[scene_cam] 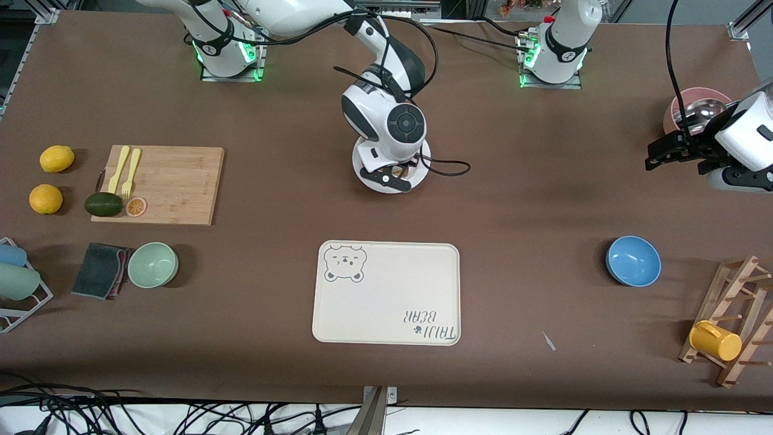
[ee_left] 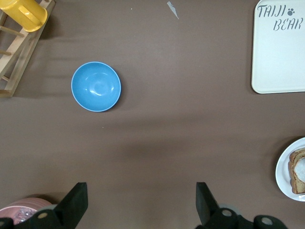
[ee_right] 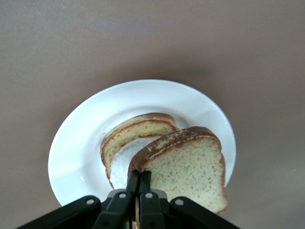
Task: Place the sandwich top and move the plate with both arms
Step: 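Carry the bread slice over the egg toast and lower it, then release the bread with the right gripper while the left gripper reaches out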
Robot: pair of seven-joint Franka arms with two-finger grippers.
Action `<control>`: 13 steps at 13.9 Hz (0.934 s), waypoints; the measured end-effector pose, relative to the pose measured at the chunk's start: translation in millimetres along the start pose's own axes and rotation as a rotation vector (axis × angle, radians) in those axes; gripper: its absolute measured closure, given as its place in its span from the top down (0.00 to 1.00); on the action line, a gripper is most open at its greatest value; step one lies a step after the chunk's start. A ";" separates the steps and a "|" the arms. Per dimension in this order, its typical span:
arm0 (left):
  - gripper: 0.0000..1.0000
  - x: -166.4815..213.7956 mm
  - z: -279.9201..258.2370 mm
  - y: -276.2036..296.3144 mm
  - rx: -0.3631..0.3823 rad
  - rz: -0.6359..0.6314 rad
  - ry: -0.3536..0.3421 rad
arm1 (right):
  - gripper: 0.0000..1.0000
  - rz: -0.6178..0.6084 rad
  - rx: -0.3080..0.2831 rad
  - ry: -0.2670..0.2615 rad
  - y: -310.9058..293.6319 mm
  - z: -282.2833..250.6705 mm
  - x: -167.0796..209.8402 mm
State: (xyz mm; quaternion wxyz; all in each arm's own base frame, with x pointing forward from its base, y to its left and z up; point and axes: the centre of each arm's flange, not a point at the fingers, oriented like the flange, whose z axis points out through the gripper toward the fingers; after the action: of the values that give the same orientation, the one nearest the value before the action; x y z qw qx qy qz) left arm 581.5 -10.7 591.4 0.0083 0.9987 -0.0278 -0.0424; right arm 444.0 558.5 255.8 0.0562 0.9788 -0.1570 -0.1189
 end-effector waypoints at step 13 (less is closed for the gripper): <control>1.00 0.7 16.4 6.6 -0.045 0.004 -0.051 | 0.80 -0.004 0.011 0.139 -3.6 -17.3 23.3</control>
State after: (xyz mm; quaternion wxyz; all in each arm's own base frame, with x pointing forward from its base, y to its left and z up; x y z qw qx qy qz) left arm 580.4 -17.5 575.1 0.0302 0.9968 -0.0291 -0.0683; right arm 470.9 555.6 267.0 0.0613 0.9853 -0.1515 -0.0497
